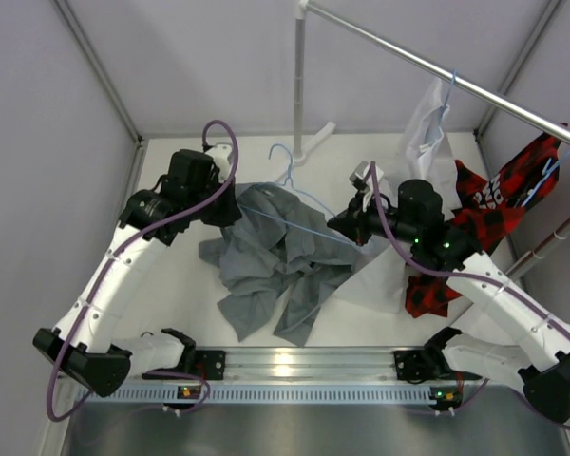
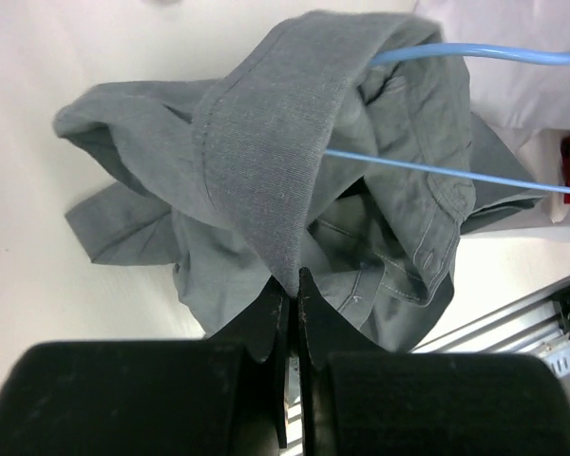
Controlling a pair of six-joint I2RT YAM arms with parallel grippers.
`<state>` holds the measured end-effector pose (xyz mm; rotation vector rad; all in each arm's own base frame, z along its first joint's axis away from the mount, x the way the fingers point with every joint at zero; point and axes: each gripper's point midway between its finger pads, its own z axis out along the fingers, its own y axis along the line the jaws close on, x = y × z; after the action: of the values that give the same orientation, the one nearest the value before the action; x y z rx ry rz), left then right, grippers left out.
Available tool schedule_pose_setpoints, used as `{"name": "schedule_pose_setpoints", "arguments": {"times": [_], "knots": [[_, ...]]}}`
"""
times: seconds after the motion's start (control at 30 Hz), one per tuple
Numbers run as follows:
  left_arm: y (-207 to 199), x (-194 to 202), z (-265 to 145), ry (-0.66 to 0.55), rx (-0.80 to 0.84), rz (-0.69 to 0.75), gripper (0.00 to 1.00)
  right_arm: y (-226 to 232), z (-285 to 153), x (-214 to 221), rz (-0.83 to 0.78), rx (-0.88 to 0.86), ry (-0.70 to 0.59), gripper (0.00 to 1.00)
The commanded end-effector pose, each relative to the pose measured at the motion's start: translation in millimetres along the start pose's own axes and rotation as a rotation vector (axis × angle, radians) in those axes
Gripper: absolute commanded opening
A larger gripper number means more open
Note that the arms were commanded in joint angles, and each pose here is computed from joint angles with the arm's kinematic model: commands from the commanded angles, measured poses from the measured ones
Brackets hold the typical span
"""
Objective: Place the shirt on the hanger
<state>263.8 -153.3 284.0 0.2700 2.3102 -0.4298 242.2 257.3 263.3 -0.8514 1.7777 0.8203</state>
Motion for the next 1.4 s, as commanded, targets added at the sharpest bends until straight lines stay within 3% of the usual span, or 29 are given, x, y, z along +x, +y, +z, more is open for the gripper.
{"name": "schedule_pose_setpoints", "arguments": {"times": [0.0, 0.23, 0.37, 0.53, 0.83, 0.97, 1.0, 1.1, 1.27, 1.33, 1.37], "knots": [[-17, -7, -4, -0.001, 0.078, 0.002, 0.00, 16, 0, -39, -0.084, -0.089, -0.179, 0.00], [-33, -5, -10, 0.010, 0.170, 0.035, 0.00, 33, 20, -44, -0.056, -0.237, -0.212, 0.00], [-55, -4, -20, 0.012, 0.275, 0.074, 0.00, 31, 28, -48, -0.066, -0.236, -0.228, 0.00], [-60, -5, -28, -0.007, 0.290, 0.092, 0.00, 16, 47, -36, -0.046, -0.155, -0.149, 0.00], [-72, 0, -25, 0.029, 0.341, 0.127, 0.00, 28, 41, -45, -0.085, -0.205, -0.285, 0.00], [-69, -6, -29, 0.032, 0.273, 0.154, 0.00, 25, 34, -52, -0.106, -0.169, -0.344, 0.00], [-71, -18, -37, -0.002, 0.259, 0.165, 0.00, 31, 22, -73, -0.136, -0.176, -0.438, 0.00], [-54, -37, -39, -0.021, 0.119, 0.170, 0.00, 40, 0, -89, -0.133, -0.188, -0.558, 0.00], [-49, -126, -97, -0.305, -0.012, 0.165, 0.00, 56, -40, -126, -0.129, -0.206, -0.764, 0.00], [-53, -144, -114, -0.376, -0.002, 0.161, 0.00, 62, -50, -134, -0.124, -0.219, -0.799, 0.00], [-59, -144, -110, -0.364, 0.025, 0.175, 0.00, 61, -43, -127, -0.141, -0.205, -0.746, 0.00]]}}
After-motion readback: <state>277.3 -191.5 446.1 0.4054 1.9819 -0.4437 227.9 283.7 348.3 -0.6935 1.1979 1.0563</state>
